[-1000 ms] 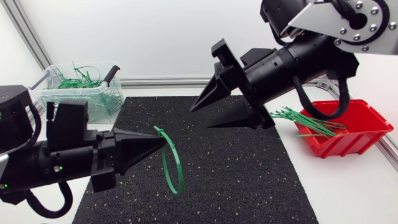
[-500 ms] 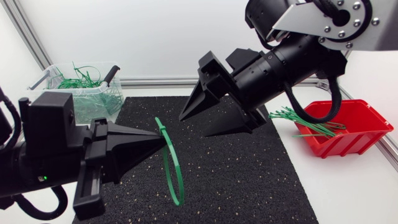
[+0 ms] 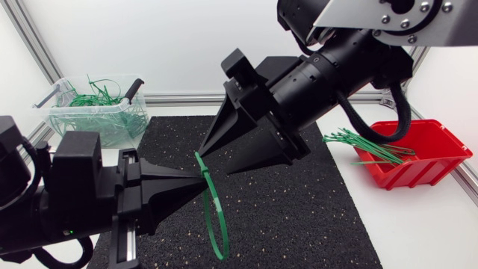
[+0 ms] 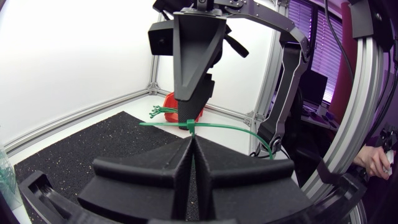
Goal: Take a green cable tie from the red box, thread the tail through the head to close it, then place it in the transparent bin on the left.
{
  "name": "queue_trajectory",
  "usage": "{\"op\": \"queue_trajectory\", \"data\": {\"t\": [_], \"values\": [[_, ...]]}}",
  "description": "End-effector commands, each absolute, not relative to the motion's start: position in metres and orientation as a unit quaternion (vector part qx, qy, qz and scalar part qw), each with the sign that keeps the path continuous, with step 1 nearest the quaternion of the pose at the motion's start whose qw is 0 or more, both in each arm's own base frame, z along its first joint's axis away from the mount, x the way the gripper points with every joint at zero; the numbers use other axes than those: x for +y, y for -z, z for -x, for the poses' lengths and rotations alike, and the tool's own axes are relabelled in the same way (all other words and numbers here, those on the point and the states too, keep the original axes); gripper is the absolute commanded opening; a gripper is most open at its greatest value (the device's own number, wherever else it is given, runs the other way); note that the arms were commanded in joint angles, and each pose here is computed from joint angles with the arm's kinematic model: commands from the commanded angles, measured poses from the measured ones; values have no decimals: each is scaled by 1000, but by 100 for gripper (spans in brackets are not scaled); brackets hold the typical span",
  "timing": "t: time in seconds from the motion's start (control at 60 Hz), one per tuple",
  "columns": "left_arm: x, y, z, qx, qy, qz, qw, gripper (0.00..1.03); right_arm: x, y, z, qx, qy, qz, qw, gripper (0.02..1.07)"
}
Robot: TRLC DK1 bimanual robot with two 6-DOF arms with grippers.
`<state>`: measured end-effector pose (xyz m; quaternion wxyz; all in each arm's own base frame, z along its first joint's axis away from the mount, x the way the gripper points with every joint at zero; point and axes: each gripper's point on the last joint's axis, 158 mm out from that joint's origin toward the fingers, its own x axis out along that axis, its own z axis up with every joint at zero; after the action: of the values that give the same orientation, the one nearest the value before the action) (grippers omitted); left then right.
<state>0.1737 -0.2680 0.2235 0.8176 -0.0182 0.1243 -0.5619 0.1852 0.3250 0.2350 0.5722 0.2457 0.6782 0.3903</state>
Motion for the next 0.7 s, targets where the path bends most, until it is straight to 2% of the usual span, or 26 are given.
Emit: {"op": "queue_trajectory", "data": {"t": [0.0, 0.167, 0.217, 0.417, 0.583, 0.683], "values": [[-271, -215, -170, 126, 567, 7, 814, 5, 330, -227, -185, 685, -392, -240, 565, 60], [-277, -210, -166, 132, 569, 2, 812, 5, 334, -224, -186, 687, -393, -237, 564, 58], [-278, -210, -166, 133, 569, 2, 811, 5, 335, -226, -188, 683, -395, -241, 566, 46], [-278, -207, -167, 137, 566, 2, 813, 5, 334, -225, -190, 679, -392, -244, 571, 11], [-278, -207, -167, 139, 566, 2, 813, 4, 333, -222, -187, 683, -389, -243, 569, 10], [-279, -208, -167, 138, 567, 2, 812, 5, 332, -219, -185, 686, -387, -242, 566, 13]]}}
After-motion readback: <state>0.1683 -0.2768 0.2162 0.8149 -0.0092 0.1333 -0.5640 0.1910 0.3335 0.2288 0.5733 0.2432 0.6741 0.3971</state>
